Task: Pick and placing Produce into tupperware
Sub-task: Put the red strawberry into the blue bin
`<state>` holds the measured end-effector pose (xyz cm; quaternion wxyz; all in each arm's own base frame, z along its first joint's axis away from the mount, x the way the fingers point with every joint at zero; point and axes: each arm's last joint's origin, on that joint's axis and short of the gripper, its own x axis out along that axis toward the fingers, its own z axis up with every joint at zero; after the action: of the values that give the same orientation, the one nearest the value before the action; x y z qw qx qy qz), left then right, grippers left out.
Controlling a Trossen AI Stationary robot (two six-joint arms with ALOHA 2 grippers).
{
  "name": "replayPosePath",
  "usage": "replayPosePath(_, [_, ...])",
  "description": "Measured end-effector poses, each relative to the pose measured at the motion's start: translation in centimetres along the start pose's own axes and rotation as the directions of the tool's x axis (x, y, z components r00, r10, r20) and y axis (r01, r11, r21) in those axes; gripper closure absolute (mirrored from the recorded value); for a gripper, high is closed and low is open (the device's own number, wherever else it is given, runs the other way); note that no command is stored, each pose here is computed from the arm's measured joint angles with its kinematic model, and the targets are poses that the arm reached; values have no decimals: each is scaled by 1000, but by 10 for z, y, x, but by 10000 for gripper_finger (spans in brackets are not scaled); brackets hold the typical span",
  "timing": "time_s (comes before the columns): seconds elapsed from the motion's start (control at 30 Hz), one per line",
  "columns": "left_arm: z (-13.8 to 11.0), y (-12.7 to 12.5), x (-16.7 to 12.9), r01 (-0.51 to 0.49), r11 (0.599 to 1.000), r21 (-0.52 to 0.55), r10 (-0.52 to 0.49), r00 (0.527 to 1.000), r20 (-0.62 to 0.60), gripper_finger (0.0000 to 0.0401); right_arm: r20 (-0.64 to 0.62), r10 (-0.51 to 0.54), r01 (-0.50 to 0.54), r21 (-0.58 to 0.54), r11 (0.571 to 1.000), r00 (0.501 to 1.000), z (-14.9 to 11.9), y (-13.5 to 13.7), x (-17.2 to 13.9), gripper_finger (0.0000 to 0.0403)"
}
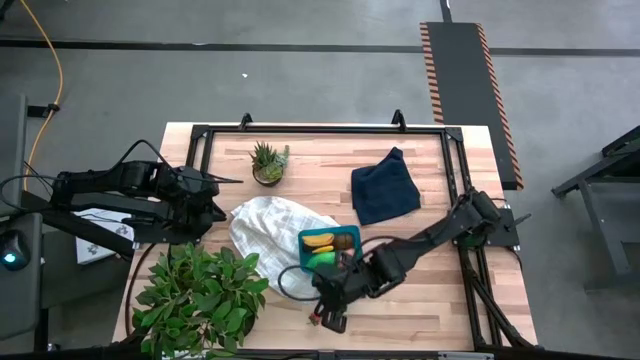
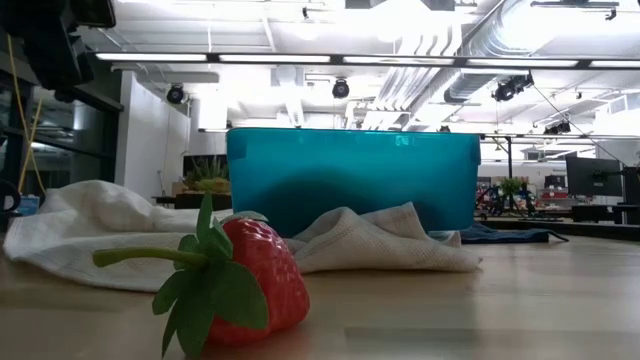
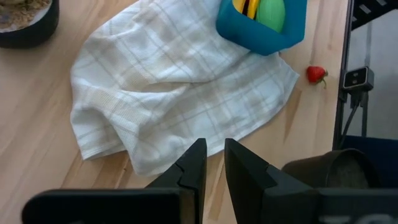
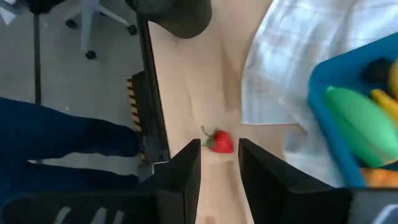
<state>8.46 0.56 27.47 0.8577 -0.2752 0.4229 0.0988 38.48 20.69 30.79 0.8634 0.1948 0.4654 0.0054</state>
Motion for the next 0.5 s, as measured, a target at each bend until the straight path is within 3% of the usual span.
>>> replayPosePath(0.23, [0, 0, 0, 15, 1000, 11, -15, 1000, -9, 355, 31, 63, -63, 19, 998, 998, -12, 12, 13, 304])
replayPosePath(0.5, [0, 0, 0, 15, 1000, -4, -15, 1000, -9, 355, 31, 128, -127, -40, 991, 991, -35, 11, 44, 304])
